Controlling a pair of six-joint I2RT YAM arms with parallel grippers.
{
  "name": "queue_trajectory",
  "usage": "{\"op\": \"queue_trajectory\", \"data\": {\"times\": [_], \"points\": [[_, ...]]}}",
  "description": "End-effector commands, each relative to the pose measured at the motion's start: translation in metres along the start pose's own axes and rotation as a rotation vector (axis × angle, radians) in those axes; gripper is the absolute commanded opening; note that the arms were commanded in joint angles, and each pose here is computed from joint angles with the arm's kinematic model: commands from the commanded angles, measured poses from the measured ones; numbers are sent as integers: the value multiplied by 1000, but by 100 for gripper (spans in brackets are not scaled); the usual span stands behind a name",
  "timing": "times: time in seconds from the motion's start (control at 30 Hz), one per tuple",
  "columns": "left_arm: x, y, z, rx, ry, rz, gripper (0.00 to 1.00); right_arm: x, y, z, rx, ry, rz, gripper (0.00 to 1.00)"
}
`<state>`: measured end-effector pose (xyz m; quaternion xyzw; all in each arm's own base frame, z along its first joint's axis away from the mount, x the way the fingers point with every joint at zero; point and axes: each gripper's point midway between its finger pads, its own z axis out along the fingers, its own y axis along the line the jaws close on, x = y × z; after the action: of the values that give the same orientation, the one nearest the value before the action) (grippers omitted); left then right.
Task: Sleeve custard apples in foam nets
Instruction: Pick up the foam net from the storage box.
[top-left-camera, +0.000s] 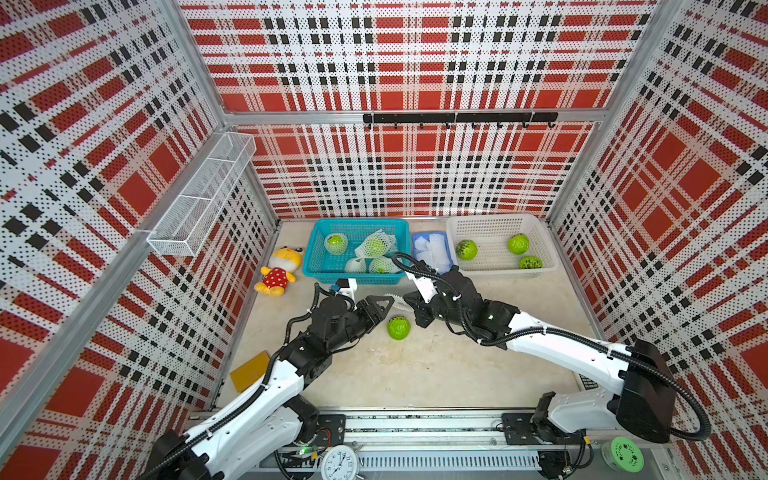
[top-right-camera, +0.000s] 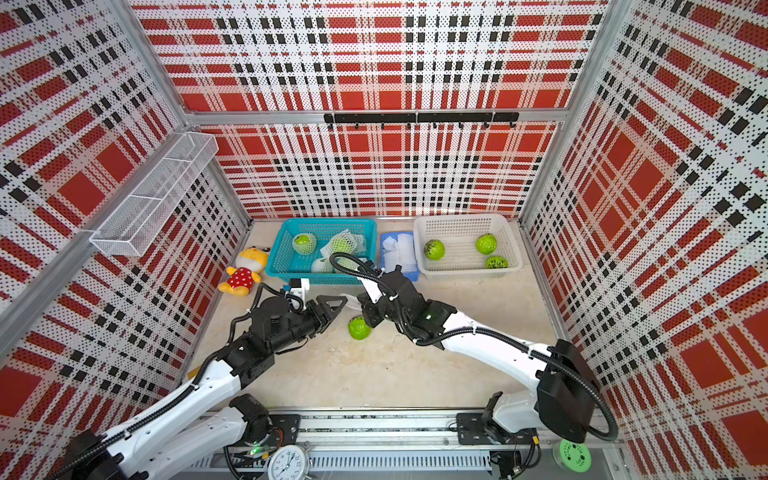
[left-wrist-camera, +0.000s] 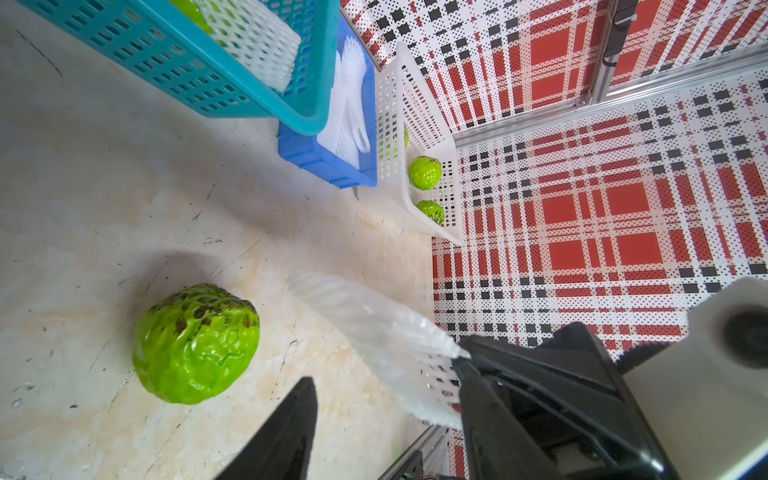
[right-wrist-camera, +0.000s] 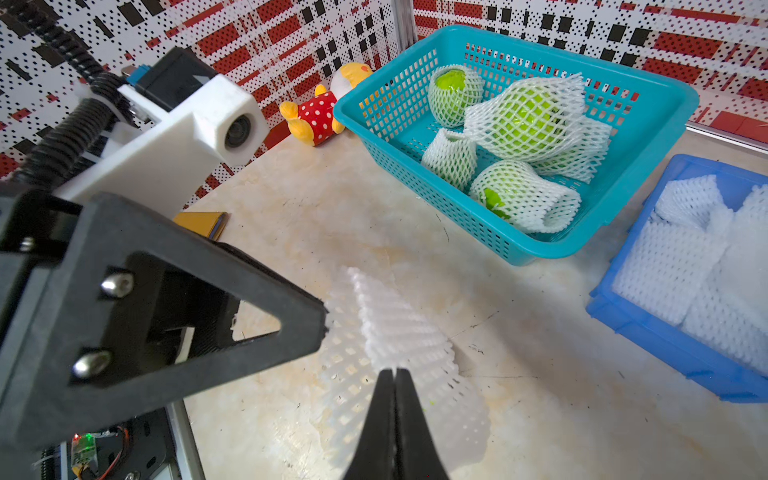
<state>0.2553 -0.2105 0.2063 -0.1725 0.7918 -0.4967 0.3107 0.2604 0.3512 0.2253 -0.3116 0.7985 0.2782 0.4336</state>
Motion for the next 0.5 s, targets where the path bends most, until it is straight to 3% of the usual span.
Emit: {"op": "queue_trajectory", "data": {"times": [0.0,0.47], "points": [[-1,-1,3,6,-11,-4,57,-10,5,3,-4,-37,-20,0],[7,-1,10,-5,12,-5,45,-8,0,7,27,-36,-16,0]]}}
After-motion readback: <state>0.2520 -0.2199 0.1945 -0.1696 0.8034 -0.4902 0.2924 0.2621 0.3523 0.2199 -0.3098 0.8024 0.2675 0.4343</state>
